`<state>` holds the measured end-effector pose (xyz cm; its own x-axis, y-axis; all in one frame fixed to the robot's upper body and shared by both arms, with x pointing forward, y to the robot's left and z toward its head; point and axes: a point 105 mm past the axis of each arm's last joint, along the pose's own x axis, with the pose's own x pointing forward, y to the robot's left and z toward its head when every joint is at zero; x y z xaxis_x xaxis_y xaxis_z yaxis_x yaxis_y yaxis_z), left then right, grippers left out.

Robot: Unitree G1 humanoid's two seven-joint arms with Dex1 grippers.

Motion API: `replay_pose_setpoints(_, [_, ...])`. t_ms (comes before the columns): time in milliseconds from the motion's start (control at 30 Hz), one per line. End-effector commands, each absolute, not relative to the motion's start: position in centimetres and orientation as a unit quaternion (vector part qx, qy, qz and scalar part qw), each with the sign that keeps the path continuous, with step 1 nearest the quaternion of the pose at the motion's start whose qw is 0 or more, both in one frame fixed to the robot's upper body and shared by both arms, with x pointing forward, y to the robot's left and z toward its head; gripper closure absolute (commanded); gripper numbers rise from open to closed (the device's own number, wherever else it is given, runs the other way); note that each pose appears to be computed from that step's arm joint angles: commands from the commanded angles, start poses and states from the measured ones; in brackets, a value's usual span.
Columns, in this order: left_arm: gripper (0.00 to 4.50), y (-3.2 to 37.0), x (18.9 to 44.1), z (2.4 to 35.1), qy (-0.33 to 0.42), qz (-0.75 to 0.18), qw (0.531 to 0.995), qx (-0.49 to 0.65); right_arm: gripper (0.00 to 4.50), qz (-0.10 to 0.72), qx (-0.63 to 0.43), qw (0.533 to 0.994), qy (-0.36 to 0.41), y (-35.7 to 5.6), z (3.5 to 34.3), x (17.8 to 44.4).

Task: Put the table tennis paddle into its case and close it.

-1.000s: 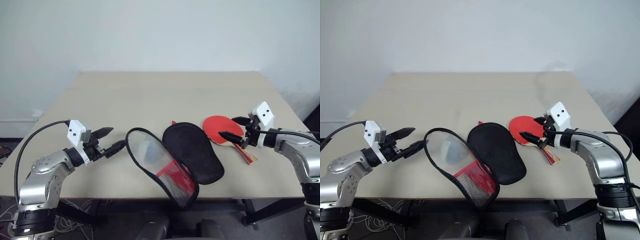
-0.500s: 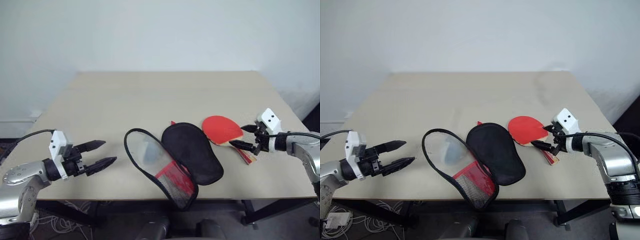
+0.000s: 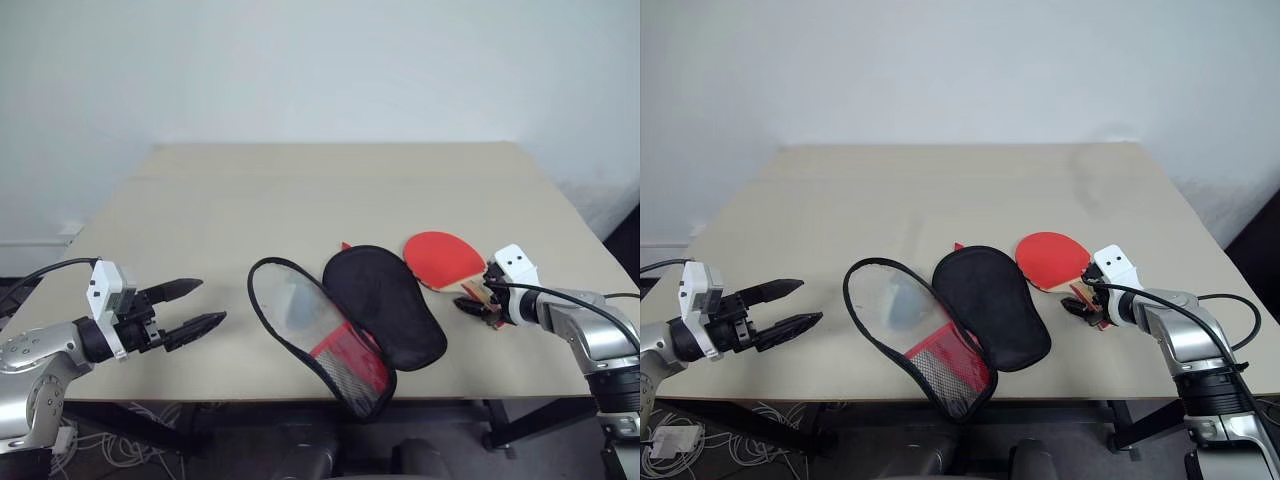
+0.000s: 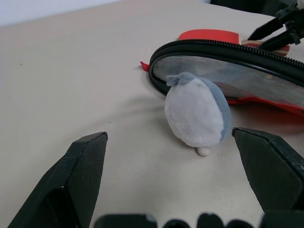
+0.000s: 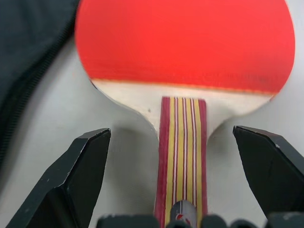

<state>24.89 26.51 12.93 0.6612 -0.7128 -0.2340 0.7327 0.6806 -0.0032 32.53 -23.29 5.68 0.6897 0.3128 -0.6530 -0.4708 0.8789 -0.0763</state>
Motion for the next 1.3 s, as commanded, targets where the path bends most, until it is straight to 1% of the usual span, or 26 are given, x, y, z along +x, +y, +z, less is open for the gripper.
replay_pose_setpoints(33, [0.0, 26.1, 25.3, 14.1, 0.085, -0.403, 0.909, 0.064, 0.03, 0.196, -0.128, 0.923, 0.306, -23.4, 7.1, 33.1])
replay_pose_setpoints(100, [0.0, 26.0, 25.3, 14.1, 0.084, -0.404, 0.909, 0.063, 0.03, 0.193, -0.124, 0.923, 0.308, -23.4, 7.0, 33.1])
replay_pose_setpoints(200, [0.0, 25.9, 25.4, 14.0, 0.083, -0.404, 0.909, 0.063, 0.59, 0.186, -0.119, 0.925, 0.309, -23.4, 7.0, 33.2])
replay_pose_setpoints(233, [0.0, 25.9, 25.5, 14.0, 0.083, -0.403, 0.909, 0.063, 0.9, 0.185, -0.118, 0.925, 0.309, -23.4, 6.9, 33.2])
replay_pose_setpoints(267, [0.0, 25.9, 25.5, 14.0, 0.082, -0.403, 0.909, 0.063, 1.33, 0.184, -0.117, 0.926, 0.309, -23.4, 6.9, 33.2])
replay_pose_setpoints(300, [0.0, 25.9, 25.5, 14.0, 0.082, -0.402, 0.91, 0.063, 1.61, 0.183, -0.116, 0.926, 0.309, -23.3, 6.8, 33.2])
replay_pose_setpoints(467, [0.0, 25.8, 25.6, 13.9, 0.081, -0.4, 0.911, 0.061, 3.31, 0.171, -0.111, 0.93, 0.307, -23.3, 6.7, 33.5])
replay_pose_setpoints(500, [0.0, 25.7, 25.6, 13.8, 0.08, -0.399, 0.911, 0.06, 3.33, 0.155, -0.113, 0.936, 0.296, -23.6, 7.0, 34.0])
replay_pose_setpoints(600, [0.0, 25.7, 25.6, 13.7, 0.079, -0.398, 0.912, 0.057, 3.33, 0.061, -0.095, 0.965, 0.236, -25.9, 9.3, 36.5])
replay_pose_setpoints(667, [0.0, 25.6, 25.6, 13.6, 0.079, -0.398, 0.912, 0.056, 3.33, 0.045, -0.082, 0.975, 0.202, -26.1, 10.7, 37.4])
replay_pose_setpoints(733, [0.0, 25.5, 25.6, 13.6, 0.079, -0.398, 0.912, 0.055, 3.33, 0.085, -0.072, 0.978, 0.176, -24.2, 11.8, 37.6])
replay_pose_setpoints(767, [0.0, 25.5, 25.7, 13.6, 0.079, -0.398, 0.912, 0.055, 3.33, 0.12, -0.066, 0.977, 0.166, -22.7, 12.3, 37.4])
replay_pose_setpoints(867, [0.0, 25.5, 25.7, 13.6, 0.079, -0.397, 0.913, 0.055, 3.33, 0.208, -0.057, 0.965, 0.15, -18.9, 13.3, 36.2])
replay_pose_setpoints(933, [0.0, 25.5, 25.8, 13.6, 0.079, -0.398, 0.913, 0.055, 3.33, 0.247, -0.051, 0.956, 0.148, -17.0, 13.6, 35.2])
replay_pose_setpoints(1200, [0.0, 25.5, 25.8, 13.5, 0.081, -0.399, 0.912, 0.054, 3.33, 0.305, -0.017, 0.934, 0.184, -12.7, 13.4, 32.0])
replay_pose_setpoints(1300, [0.0, 25.6, 25.9, 13.5, 0.083, -0.399, 0.911, 0.054, 3.33, 0.323, -0.025, 0.92, 0.218, -11.5, 12.3, 30.3])
